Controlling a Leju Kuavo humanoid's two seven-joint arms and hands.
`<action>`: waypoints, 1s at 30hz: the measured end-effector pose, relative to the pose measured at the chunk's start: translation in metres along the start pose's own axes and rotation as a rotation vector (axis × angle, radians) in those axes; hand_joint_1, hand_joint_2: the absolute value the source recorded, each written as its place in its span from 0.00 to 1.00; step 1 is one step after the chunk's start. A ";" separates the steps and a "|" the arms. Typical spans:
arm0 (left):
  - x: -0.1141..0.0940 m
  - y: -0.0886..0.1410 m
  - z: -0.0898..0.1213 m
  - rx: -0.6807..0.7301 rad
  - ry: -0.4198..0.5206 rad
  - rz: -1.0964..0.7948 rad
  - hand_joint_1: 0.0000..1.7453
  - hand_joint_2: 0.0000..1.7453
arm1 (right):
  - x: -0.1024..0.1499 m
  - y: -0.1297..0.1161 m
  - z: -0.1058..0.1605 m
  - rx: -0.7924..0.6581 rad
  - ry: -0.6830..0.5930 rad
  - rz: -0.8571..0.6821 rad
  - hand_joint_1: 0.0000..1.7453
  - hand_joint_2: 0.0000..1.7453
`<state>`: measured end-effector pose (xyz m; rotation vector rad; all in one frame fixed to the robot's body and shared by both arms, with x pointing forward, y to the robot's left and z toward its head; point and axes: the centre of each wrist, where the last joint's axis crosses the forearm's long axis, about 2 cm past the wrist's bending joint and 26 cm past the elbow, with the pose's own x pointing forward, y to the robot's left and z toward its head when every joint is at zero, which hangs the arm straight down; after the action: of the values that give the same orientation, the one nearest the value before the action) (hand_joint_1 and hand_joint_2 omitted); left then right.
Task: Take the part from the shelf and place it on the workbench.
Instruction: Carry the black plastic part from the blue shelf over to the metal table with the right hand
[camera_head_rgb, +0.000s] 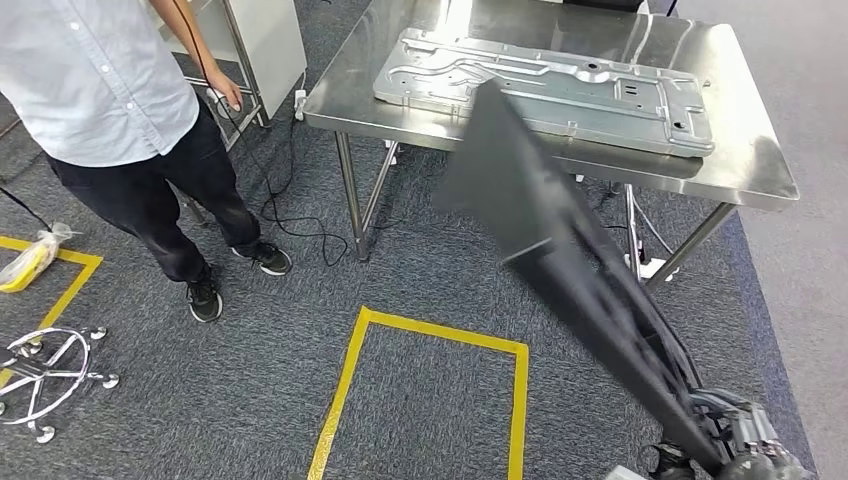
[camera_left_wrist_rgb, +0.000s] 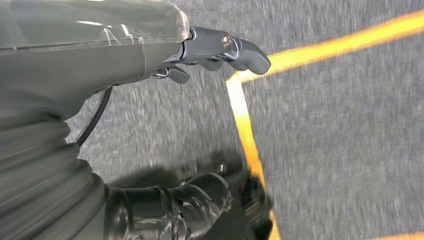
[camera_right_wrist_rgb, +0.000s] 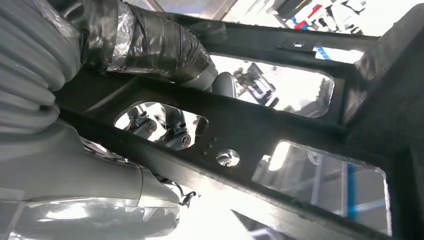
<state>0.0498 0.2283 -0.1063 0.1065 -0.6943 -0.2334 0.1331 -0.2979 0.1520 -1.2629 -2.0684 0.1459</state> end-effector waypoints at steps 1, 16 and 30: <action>0.000 0.000 0.000 -0.005 0.000 0.001 0.00 1.00 | 0.001 0.001 0.000 0.010 -0.005 -0.002 1.00 1.00; -0.001 0.000 0.001 -0.017 0.002 0.008 0.00 1.00 | 0.009 0.014 0.003 0.088 -0.022 -0.059 1.00 1.00; -0.002 0.000 0.001 -0.017 0.006 0.014 0.00 1.00 | 0.009 0.015 0.003 0.088 -0.019 -0.082 1.00 1.00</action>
<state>0.0478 0.2290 -0.1068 0.0856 -0.6868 -0.2252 0.1394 -0.2819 0.1477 -1.1269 -2.1028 0.2099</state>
